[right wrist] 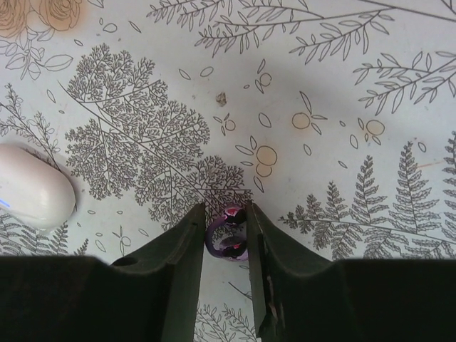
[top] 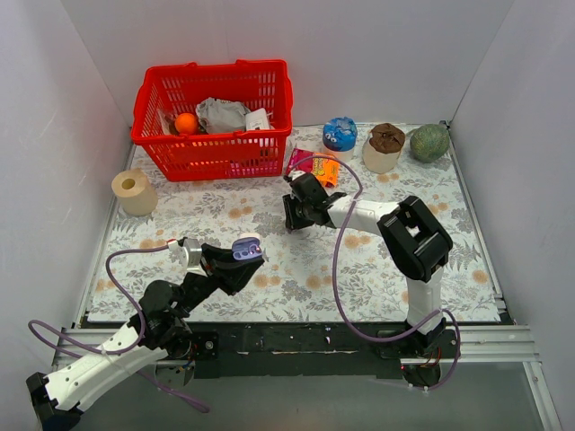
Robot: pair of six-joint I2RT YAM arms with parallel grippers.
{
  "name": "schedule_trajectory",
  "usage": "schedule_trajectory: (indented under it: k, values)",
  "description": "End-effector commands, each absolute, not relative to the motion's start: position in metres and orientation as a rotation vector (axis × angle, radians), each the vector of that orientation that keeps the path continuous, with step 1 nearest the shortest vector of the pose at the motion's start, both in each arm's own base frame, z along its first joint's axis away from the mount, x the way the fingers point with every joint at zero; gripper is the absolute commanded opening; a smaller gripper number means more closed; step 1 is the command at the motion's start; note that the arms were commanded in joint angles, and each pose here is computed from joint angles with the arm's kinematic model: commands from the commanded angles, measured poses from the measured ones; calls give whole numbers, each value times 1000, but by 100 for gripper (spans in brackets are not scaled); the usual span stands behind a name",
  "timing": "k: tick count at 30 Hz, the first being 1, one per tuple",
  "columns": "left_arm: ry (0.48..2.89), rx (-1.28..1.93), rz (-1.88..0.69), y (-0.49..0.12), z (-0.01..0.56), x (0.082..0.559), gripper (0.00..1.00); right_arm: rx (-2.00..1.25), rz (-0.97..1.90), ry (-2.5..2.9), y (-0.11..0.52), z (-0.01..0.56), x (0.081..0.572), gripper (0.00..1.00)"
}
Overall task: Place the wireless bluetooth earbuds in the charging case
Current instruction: Pick up the earbud from the center of the board.
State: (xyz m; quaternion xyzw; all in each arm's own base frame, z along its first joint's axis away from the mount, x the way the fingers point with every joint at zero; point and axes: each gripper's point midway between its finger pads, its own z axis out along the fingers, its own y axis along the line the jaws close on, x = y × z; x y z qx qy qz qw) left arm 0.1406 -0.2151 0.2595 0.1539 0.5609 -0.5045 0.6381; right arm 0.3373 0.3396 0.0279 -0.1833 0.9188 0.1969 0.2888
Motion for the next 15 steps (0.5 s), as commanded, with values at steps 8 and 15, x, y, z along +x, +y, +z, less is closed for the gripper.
schedule_trajectory:
  k: [8,15]
  values:
    - [1233,351,-1169,-214,274,137,0,-490,456,2459,313,34,323,15]
    - [1225,351,-1184,-214,276,135,0,-505,429,2442,305,41,320,5]
